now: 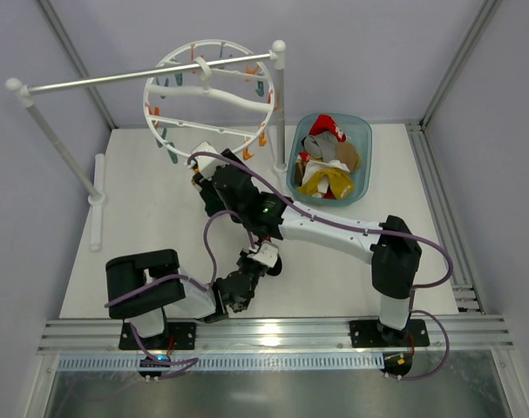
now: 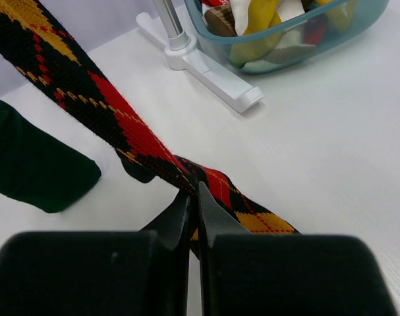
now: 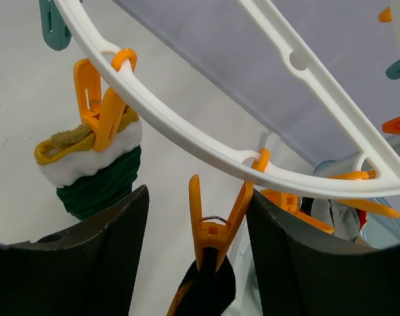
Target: Remove the socks clipped to the hanger
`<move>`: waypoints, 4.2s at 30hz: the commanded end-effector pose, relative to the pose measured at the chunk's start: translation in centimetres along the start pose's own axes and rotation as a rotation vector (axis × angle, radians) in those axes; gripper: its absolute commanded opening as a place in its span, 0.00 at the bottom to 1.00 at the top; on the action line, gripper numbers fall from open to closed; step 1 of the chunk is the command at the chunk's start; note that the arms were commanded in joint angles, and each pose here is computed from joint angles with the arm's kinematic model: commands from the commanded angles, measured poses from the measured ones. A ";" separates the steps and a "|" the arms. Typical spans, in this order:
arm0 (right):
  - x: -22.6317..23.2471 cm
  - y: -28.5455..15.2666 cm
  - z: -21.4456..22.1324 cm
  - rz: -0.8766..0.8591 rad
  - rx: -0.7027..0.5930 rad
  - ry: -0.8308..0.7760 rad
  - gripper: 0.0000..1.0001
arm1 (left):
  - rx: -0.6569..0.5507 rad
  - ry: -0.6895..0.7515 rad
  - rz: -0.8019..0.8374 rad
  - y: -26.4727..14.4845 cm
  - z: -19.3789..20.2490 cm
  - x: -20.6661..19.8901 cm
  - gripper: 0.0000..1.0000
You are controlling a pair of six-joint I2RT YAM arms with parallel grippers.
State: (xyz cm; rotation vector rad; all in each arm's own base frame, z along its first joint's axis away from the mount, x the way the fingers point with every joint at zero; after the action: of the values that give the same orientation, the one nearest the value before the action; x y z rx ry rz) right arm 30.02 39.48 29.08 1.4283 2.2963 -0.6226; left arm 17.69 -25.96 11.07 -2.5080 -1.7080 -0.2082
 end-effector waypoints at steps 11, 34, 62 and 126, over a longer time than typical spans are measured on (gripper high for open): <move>-1.0 0.0 -2.0 0.045 -0.047 0.024 0.13 | -0.130 -0.160 -0.004 0.1 -2.9 -0.4 0.00; -8.4 -9.1 0.8 0.137 -0.180 0.215 1.00 | -0.124 -0.132 0.100 1.1 -4.5 -2.5 0.00; -21.4 -23.7 15.7 0.550 -0.437 0.679 0.99 | -0.038 -0.422 0.591 26.5 -15.8 -7.6 0.00; -19.9 -21.5 14.4 0.397 -0.414 0.644 1.00 | -0.103 -0.531 -0.691 7.5 -0.8 22.4 1.00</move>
State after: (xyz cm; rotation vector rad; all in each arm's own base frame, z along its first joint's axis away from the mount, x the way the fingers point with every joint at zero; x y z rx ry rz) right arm 20.37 8.59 29.23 1.9934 2.2548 0.3730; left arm 31.03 -8.45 13.63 -1.9773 -2.6750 0.3625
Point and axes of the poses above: each gripper's point midway between its finger pads, its own y axis out along the fingers, its own x axis along the line the jaws close on, z = x × y, the point moved 6 cm from there along -y, back along the fingers, and after that the axes turned 6 degrees about -y, right-handed, at the moved point
